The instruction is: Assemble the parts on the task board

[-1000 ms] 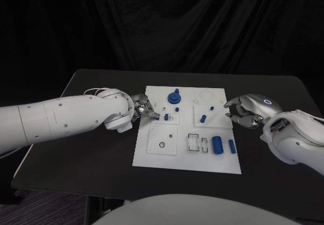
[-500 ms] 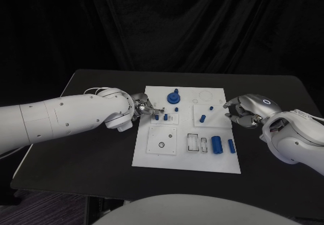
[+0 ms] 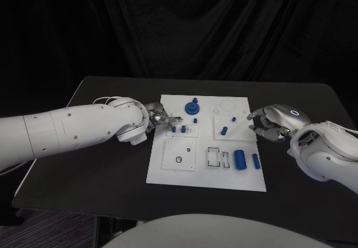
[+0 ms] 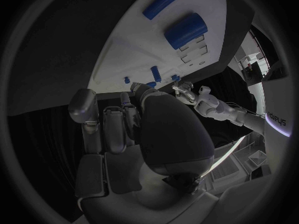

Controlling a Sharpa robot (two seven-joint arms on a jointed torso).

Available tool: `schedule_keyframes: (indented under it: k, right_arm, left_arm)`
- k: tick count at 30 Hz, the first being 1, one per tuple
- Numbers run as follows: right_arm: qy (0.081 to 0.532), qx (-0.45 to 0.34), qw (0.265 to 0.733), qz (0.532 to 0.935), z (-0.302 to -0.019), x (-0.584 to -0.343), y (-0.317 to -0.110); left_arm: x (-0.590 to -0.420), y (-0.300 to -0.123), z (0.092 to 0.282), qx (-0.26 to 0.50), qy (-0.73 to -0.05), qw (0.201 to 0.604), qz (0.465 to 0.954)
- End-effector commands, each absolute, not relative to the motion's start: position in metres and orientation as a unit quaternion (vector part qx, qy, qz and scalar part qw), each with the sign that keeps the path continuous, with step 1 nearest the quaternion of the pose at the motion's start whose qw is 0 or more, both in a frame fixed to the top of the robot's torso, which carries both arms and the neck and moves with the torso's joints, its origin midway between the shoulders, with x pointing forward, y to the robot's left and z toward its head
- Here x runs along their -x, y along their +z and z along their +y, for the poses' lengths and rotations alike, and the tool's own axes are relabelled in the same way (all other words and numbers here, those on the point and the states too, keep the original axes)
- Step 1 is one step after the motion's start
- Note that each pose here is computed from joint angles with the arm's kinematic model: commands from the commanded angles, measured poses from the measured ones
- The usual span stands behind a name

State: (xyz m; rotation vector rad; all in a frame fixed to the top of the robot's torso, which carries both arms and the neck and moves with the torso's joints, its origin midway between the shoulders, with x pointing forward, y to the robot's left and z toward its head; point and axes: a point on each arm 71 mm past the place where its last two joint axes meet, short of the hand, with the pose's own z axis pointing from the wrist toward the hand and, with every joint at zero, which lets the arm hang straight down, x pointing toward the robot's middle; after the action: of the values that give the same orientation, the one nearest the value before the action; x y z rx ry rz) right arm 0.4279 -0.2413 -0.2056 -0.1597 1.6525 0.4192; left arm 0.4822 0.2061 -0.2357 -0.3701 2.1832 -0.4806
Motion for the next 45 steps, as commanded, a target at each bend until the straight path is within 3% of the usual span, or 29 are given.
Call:
schedule_keyframes:
  k: [1, 8, 14, 23, 34, 45]
  right_arm:
    - [0.180, 0.066, 0.656, 0.730, -0.243, -0.427, -0.206]
    - [0.183, 0.064, 0.661, 0.725, -0.244, -0.427, -0.205]
    - [0.185, 0.063, 0.664, 0.721, -0.245, -0.426, -0.204]
    - [0.187, 0.061, 0.668, 0.718, -0.247, -0.426, -0.203]
    - [0.192, 0.057, 0.674, 0.711, -0.249, -0.424, -0.201]
    - [0.191, 0.056, 0.676, 0.710, -0.251, -0.423, -0.201]
  left_arm:
    - [-0.483, -0.235, 0.208, 0.156, -0.213, 0.454, 0.851]
    - [-0.491, -0.213, 0.212, 0.121, -0.278, 0.582, 0.755]
    - [-0.497, -0.203, 0.215, 0.074, -0.324, 0.627, 0.705]
    - [-0.506, -0.199, 0.213, -0.020, -0.379, 0.633, 0.675]
    - [-0.512, -0.212, 0.197, -0.218, -0.340, 0.649, 0.644]
    - [-0.508, -0.221, 0.172, -0.310, -0.335, 0.635, 0.623]
